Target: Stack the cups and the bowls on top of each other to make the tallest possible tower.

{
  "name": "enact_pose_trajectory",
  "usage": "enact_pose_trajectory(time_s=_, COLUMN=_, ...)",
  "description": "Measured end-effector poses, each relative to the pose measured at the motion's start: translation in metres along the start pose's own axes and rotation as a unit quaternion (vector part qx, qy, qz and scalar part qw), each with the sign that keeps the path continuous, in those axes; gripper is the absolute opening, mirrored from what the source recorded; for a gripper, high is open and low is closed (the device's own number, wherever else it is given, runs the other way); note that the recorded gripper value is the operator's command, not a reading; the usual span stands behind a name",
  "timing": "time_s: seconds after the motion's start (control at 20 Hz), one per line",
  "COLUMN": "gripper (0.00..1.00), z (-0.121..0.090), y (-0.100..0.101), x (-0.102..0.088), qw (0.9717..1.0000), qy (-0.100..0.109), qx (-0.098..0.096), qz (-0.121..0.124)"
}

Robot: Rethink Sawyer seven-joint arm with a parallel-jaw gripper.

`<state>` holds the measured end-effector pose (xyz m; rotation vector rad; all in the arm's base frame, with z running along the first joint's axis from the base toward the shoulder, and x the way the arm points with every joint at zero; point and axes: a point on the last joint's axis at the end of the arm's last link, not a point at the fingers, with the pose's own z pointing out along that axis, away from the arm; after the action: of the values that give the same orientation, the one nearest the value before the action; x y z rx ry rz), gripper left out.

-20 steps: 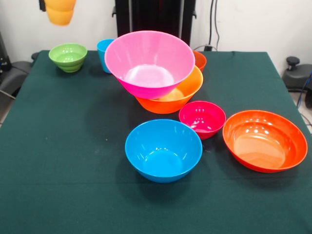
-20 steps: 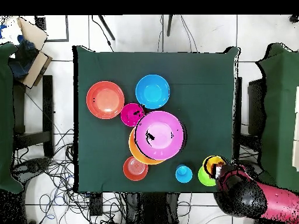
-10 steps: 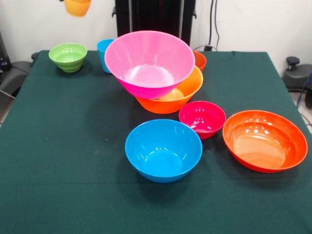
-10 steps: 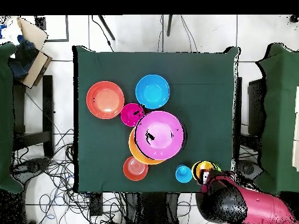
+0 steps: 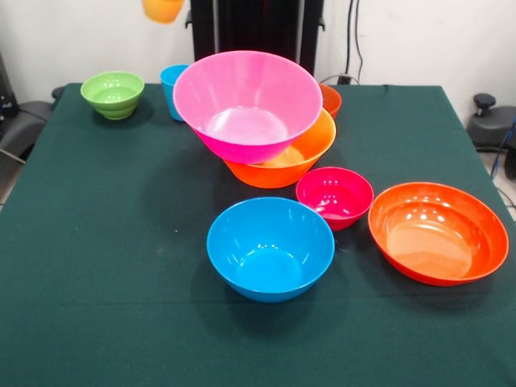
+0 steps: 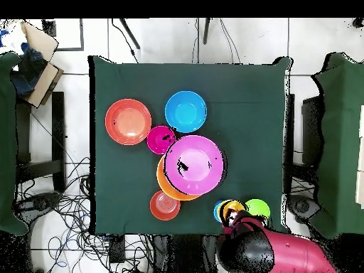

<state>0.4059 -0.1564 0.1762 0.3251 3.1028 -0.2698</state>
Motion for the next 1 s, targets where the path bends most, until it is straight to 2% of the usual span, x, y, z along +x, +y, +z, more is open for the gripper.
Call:
enact_pose_trajectory(time_s=0.3, gripper=0.00, z=0.003, y=0.027, x=0.003, qw=0.9996, qy=0.012, qx=-0.003, qz=0.027)
enact_pose_trajectory(time_s=0.5, gripper=0.00, z=0.007, y=0.037, x=-0.008, qw=0.9989, qy=0.020, qx=-0.009, qz=0.041)
enact_pose_trajectory(time_s=0.8, gripper=0.00, z=0.012, y=0.034, x=-0.032, qw=0.9975, qy=0.037, qx=-0.014, qz=0.059)
enact_pose_trajectory(time_s=1.0, gripper=0.00, z=0.013, y=0.031, x=-0.036, qw=0.9970, qy=0.036, qx=-0.016, qz=0.066)
